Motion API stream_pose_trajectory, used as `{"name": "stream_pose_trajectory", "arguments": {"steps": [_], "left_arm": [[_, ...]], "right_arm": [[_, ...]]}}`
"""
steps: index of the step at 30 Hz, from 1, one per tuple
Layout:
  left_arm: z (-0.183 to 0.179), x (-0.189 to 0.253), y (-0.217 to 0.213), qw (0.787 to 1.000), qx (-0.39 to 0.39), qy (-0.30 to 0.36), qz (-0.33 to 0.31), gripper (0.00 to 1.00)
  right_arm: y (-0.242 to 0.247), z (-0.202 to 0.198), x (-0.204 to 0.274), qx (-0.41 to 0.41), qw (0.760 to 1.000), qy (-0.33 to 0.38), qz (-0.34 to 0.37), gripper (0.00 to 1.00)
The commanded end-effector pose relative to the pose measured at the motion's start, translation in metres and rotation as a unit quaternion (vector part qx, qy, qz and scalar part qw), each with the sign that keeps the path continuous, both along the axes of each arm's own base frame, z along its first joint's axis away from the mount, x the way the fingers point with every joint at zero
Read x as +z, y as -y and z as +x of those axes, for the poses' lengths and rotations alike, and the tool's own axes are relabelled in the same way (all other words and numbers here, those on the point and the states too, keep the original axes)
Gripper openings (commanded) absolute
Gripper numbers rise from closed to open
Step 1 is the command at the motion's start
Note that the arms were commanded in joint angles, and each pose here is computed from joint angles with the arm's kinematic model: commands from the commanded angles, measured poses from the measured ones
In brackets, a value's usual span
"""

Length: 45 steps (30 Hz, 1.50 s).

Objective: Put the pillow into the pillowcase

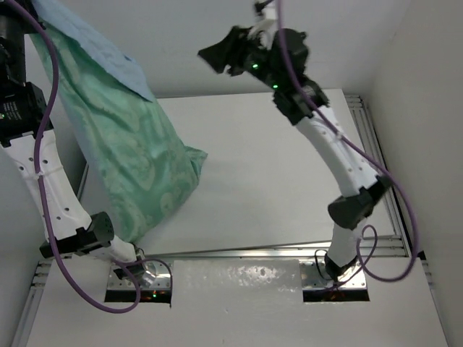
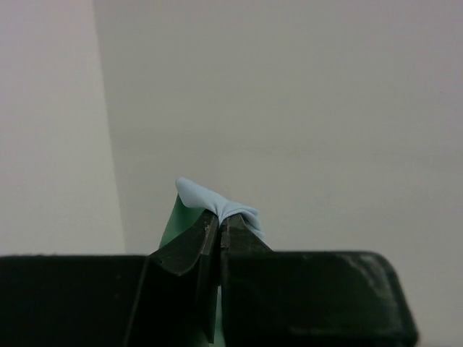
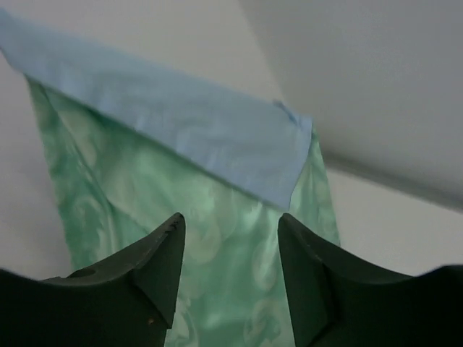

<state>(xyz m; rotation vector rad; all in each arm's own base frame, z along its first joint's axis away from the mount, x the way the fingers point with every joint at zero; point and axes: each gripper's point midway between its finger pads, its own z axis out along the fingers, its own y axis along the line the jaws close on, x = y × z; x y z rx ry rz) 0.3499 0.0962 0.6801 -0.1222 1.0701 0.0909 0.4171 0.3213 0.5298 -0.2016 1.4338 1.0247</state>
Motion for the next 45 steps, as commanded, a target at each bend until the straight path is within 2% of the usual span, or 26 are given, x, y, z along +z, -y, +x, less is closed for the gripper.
{"name": "stream_pose_trajectory", "arguments": {"steps": [1, 3, 5, 6, 7, 8, 9, 10, 14, 15, 17, 19, 20, 21, 22, 24, 25, 26, 27, 30, 34, 37, 39, 41, 45], "left_arm": [[-0.033, 0.036, 0.046, 0.993, -0.096, 0.061, 0.026, 0.00], [-0.035, 0.035, 0.052, 0.992, -0.112, 0.060, 0.020, 0.00], [-0.028, 0.027, 0.046, 0.993, -0.109, 0.054, -0.003, 0.00], [-0.028, 0.025, 0.044, 0.993, -0.105, 0.053, -0.008, 0.00], [-0.024, 0.022, 0.039, 0.994, -0.097, 0.051, -0.019, 0.00], [-0.021, 0.021, 0.037, 0.994, -0.094, 0.050, -0.024, 0.00], [-0.017, 0.019, 0.034, 0.994, -0.091, 0.048, -0.029, 0.00], [-0.016, 0.019, 0.031, 0.994, -0.088, 0.052, -0.039, 0.00], [-0.009, 0.020, 0.029, 0.993, -0.093, 0.056, -0.054, 0.00], [-0.006, 0.017, 0.028, 0.993, -0.093, 0.052, -0.055, 0.00], [-0.005, 0.015, 0.027, 0.994, -0.091, 0.046, -0.051, 0.00], [-0.005, 0.015, 0.027, 0.994, -0.085, 0.046, -0.044, 0.00], [-0.006, 0.017, 0.028, 0.994, -0.085, 0.047, -0.042, 0.00], [-0.007, 0.017, 0.028, 0.995, -0.083, 0.048, -0.039, 0.00], [-0.009, 0.020, 0.029, 0.995, -0.080, 0.050, -0.033, 0.00], [-0.012, 0.021, 0.030, 0.995, -0.078, 0.051, -0.027, 0.00], [-0.012, 0.021, 0.030, 0.996, -0.075, 0.050, -0.024, 0.00], [-0.012, 0.020, 0.029, 0.996, -0.072, 0.049, -0.023, 0.00], [-0.010, 0.017, 0.027, 0.997, -0.067, 0.043, -0.023, 0.00], [-0.005, 0.010, 0.023, 0.998, -0.058, 0.032, -0.023, 0.00], [-0.004, 0.006, 0.024, 0.998, -0.060, 0.025, -0.027, 0.00], [-0.007, 0.007, 0.023, 0.998, -0.056, 0.027, -0.024, 0.00], [-0.010, 0.010, 0.023, 0.998, -0.052, 0.030, -0.020, 0.00], [-0.011, 0.012, 0.023, 0.998, -0.051, 0.032, -0.016, 0.00], [-0.008, 0.010, 0.023, 0.998, -0.051, 0.029, -0.017, 0.00]], "right_arm": [[-0.054, -0.009, -0.057, 0.082, 0.992, -0.053, -0.075, 0.55], [-0.068, -0.007, -0.092, 0.097, 0.989, -0.074, -0.082, 0.62], [-0.063, -0.008, -0.114, 0.085, 0.988, -0.103, -0.078, 0.64], [-0.062, -0.008, -0.160, 0.083, 0.980, -0.148, -0.100, 0.65], [-0.060, -0.012, -0.175, 0.082, 0.977, -0.168, -0.103, 0.68], [-0.056, -0.020, -0.184, 0.085, 0.974, -0.184, -0.103, 0.70], [-0.054, -0.028, -0.216, 0.091, 0.964, -0.218, -0.119, 0.72], [-0.052, -0.034, -0.228, 0.097, 0.960, -0.231, -0.122, 0.80], [-0.035, -0.061, -0.281, 0.090, 0.945, -0.273, -0.156, 0.86], [-0.029, -0.072, -0.312, 0.093, 0.935, -0.298, -0.167, 0.87], [-0.030, -0.088, -0.341, 0.113, 0.921, -0.340, -0.152, 0.89], [-0.036, -0.099, -0.352, 0.130, 0.907, -0.381, -0.124, 0.99], [-0.041, -0.096, -0.347, 0.137, 0.912, -0.374, -0.098, 0.99], [-0.037, -0.104, -0.363, 0.134, 0.906, -0.392, -0.087, 0.99], [-0.038, -0.105, -0.358, 0.124, 0.902, -0.411, -0.047, 0.99], [-0.037, -0.098, -0.355, 0.104, 0.912, -0.396, 0.030, 0.99], [-0.041, -0.098, -0.349, 0.096, 0.902, -0.414, 0.080, 0.99], [-0.053, -0.105, -0.341, 0.109, 0.907, -0.393, 0.109, 0.99], [-0.057, -0.099, -0.338, 0.087, 0.910, -0.384, 0.132, 0.99], [-0.092, -0.104, -0.329, 0.097, 0.905, -0.380, 0.167, 0.99], [-0.123, -0.098, -0.339, 0.097, 0.886, -0.408, 0.196, 0.99], [-0.132, -0.095, -0.382, 0.067, 0.867, -0.463, 0.172, 0.99], [-0.128, -0.098, -0.409, 0.037, 0.851, -0.500, 0.156, 0.99], [-0.123, -0.102, -0.414, 0.027, 0.841, -0.516, 0.160, 0.99], [-0.106, -0.109, -0.425, -0.018, 0.837, -0.532, 0.125, 0.99]]}}
